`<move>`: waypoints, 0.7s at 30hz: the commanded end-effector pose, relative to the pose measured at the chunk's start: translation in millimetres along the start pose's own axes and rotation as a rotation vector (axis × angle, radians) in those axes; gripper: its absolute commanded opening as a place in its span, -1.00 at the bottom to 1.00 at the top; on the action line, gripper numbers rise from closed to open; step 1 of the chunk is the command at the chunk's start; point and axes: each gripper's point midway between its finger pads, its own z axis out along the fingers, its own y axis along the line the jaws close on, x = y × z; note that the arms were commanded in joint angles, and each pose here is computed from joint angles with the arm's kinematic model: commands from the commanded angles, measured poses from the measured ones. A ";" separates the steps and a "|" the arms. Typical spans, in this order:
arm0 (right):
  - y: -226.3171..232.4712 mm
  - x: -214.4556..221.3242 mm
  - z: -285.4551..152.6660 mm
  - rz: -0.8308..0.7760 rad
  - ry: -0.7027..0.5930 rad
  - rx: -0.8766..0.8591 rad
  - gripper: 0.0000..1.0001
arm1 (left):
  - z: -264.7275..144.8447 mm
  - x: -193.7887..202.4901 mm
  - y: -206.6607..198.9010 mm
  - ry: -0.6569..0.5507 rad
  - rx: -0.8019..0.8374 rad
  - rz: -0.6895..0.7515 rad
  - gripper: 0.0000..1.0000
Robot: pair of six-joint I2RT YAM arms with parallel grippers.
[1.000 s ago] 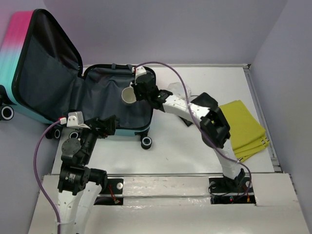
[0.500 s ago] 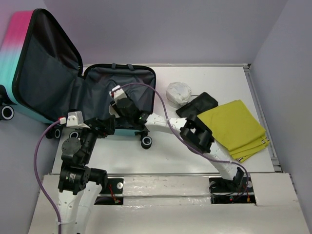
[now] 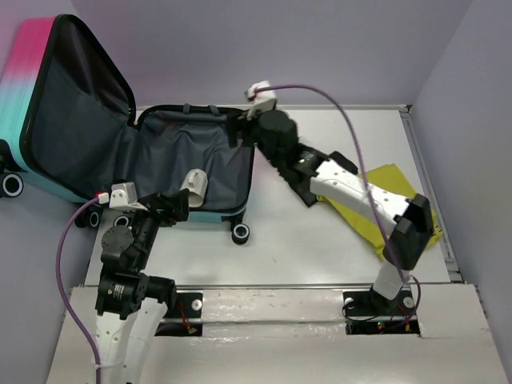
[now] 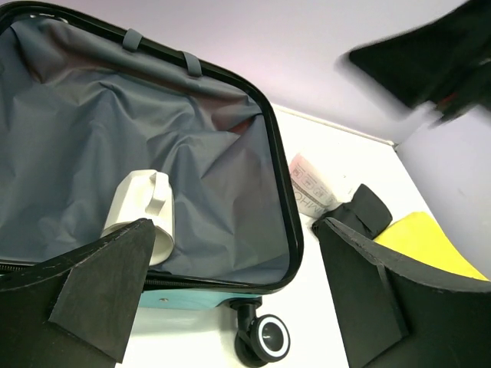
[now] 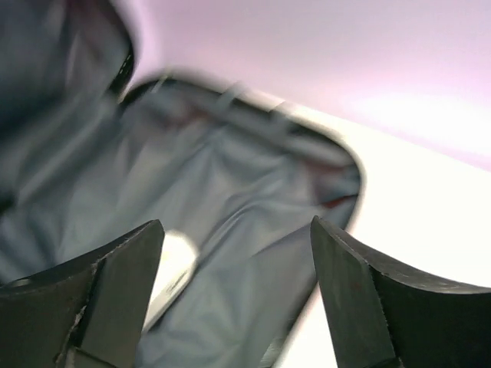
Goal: Pack the luggage
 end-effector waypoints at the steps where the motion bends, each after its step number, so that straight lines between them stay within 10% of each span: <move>1: -111.0 46.2 -12.5 0.136 0.177 0.170 0.71 | -1.8 -20.0 -14.1 -0.052 0.051 0.006 0.98; 10: -275.2 123.6 -27.4 0.273 0.376 0.459 0.87 | -0.5 -17.3 -17.9 -0.041 0.074 0.008 0.98; 21: -251.4 187.8 10.4 0.366 0.485 0.305 0.56 | 0.2 -16.0 -18.1 -0.036 0.077 0.008 0.98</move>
